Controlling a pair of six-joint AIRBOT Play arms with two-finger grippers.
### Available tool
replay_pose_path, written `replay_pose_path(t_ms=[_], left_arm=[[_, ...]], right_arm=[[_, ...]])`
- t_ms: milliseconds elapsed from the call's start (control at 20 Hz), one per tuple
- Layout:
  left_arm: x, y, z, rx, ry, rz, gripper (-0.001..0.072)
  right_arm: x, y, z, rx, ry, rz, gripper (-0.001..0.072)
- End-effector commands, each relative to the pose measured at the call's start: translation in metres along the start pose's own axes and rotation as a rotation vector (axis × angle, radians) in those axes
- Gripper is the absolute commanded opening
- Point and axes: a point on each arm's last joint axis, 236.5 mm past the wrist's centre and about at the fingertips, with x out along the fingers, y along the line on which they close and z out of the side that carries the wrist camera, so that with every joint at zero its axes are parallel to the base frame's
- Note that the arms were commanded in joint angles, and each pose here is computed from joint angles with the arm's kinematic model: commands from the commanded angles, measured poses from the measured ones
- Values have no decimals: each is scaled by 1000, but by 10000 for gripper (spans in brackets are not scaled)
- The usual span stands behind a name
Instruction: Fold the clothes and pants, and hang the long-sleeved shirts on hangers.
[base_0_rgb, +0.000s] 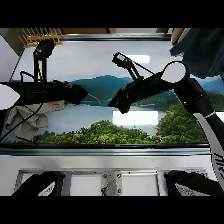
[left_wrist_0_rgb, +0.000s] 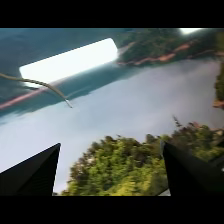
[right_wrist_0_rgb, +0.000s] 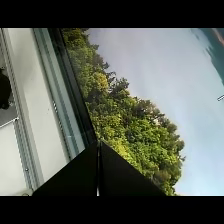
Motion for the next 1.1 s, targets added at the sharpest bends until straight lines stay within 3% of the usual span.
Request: replay_pose_path(t_ms=[0,100,350,600,950,1000,1050], left_arm=[[6,74,5,156,22,298,720],[24,123,-13,200,147,466,720],[108,210,-89,301,444,631,720],[150,269,-154,154,588,659,720],[169,288,-175,135,613,651,720],[168,291,-175,130,609,654,684],[166,293,-177,119,614,656,519]], right_arm=[[0,0,0,1,1,1,18],[0,0,0,1,1,1,18],[0,0,0,1,0,0,18],[0,0,0,1,1,1,18],[0,0,0,1,1,1,18],[0,0,0,1,1,1,18],[0,0,0,1,1,1,18]])
